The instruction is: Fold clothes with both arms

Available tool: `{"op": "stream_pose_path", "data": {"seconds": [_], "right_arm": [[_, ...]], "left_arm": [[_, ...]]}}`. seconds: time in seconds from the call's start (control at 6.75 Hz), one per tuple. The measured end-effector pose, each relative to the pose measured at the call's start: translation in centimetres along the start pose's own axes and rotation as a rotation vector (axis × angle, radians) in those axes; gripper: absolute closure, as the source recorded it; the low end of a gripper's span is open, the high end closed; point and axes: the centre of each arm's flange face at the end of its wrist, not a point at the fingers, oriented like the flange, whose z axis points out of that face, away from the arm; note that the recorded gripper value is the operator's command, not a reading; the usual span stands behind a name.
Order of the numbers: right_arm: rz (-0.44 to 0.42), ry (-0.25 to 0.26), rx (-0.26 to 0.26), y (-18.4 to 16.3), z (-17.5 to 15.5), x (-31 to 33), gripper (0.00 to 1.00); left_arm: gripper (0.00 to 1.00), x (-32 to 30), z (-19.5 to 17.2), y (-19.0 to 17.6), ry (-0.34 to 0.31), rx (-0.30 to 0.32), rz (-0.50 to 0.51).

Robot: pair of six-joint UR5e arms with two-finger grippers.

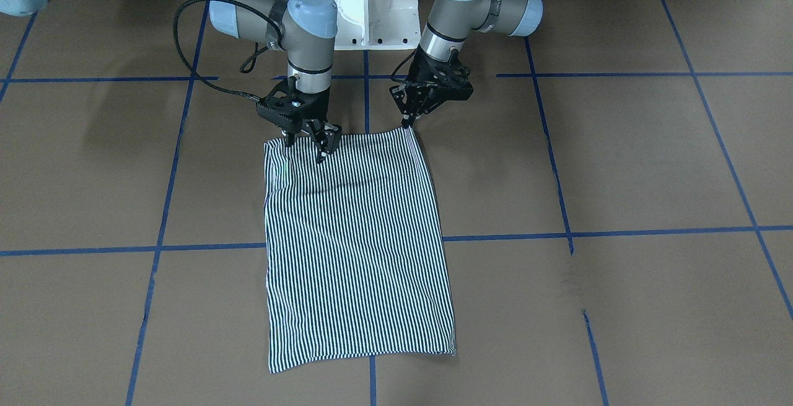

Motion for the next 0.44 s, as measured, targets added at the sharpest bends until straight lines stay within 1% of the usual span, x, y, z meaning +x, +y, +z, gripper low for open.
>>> {"op": "stream_pose_path", "data": {"seconds": [0.3, 0.44], "right_arm": [[0.004, 0.006, 0.004, 0.16, 0.42, -0.44, 0.21], [0.003, 0.011, 0.006, 0.27, 0.69, -0.72, 0.27]], "left_arm": [[1.0, 0.07, -0.03, 0.0, 0.002, 0.0, 0.0], [1.0, 0.06, -0.03, 0.0, 0.002, 0.0, 0.0]]}}
